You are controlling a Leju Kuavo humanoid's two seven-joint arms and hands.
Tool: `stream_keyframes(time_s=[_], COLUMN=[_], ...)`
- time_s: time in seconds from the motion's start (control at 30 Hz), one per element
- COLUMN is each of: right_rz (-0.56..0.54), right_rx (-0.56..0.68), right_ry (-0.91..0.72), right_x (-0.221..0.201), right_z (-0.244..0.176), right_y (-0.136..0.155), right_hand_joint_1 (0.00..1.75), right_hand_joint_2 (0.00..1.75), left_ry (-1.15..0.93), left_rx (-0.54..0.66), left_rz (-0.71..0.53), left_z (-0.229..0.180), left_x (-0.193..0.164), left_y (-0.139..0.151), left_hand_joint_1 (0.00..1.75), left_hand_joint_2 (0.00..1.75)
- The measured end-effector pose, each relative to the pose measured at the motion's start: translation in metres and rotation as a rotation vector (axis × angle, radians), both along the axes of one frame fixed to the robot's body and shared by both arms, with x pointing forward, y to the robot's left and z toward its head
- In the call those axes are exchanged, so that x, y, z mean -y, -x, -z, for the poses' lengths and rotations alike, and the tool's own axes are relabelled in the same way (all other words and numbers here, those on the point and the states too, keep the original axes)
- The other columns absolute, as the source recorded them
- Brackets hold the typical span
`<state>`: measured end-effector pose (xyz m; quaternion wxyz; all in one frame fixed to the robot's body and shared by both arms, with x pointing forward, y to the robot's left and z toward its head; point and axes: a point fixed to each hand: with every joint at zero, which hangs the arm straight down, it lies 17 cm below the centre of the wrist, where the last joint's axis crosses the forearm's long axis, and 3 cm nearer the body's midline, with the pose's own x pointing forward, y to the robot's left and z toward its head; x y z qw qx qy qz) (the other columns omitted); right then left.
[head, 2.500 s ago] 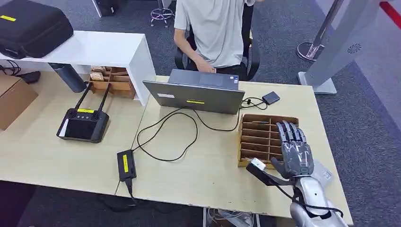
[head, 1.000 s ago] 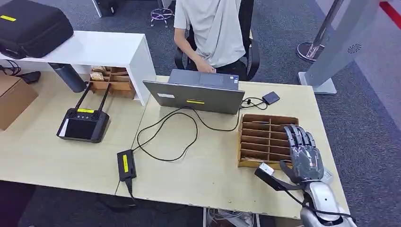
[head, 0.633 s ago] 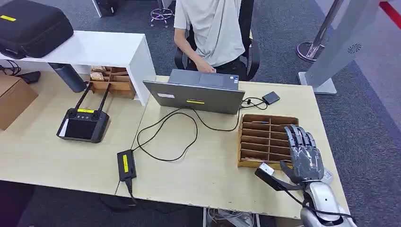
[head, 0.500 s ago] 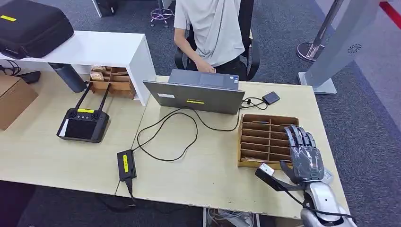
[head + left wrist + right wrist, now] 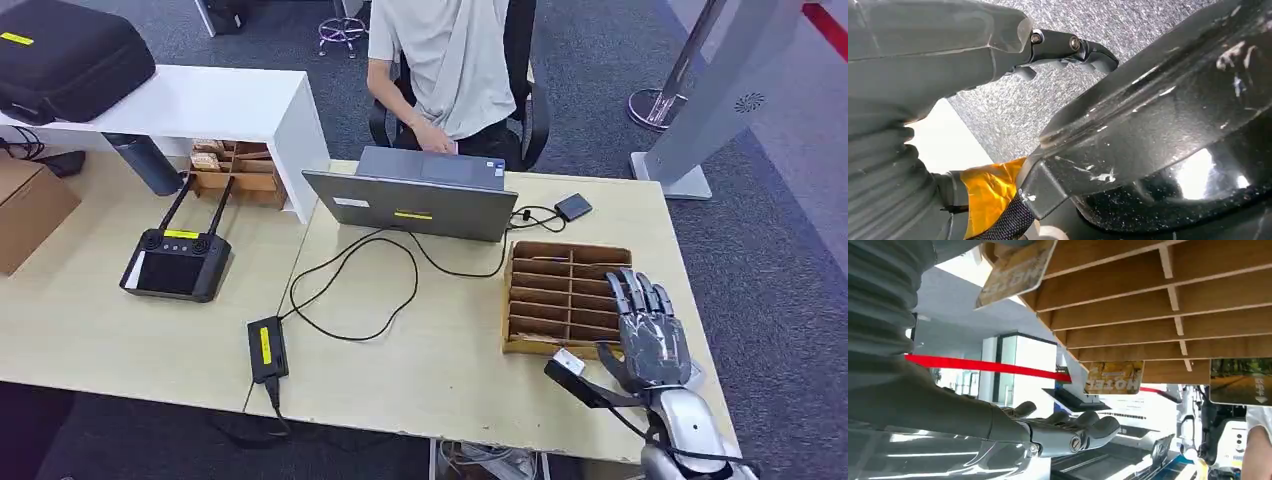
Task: Pass the card to the sensor for recognition and then transmit it.
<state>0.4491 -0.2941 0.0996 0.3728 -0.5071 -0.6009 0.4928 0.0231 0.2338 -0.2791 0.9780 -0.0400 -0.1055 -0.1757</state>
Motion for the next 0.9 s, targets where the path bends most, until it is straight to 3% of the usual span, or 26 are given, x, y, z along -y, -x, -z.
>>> stream_keyframes(time_s=[0.67,0.7,0.9], right_rz=[0.014,0.014,0.015], right_rx=[-0.005,-0.005,-0.012], right_ry=[0.004,0.004,-0.005], right_x=[0.0073,0.0073,0.0078], right_z=[0.0015,0.0016,0.0028], right_y=[0.0008,0.0008,0.0012], right_hand_joint_1=[0.00,1.75,1.75], right_hand_joint_2=[1.75,1.75,1.75], left_ry=[0.001,0.001,0.001], left_rx=[0.002,0.002,0.001], left_rz=[-0.002,-0.002,-0.003], left_z=[-0.0001,-0.0001,-0.0001], left_x=[0.0001,0.0001,0.0001], left_y=[0.0000,0.0000,0.0000], left_hand_joint_1=[0.00,0.00,0.00], left_hand_joint_2=[1.75,1.75,1.75])
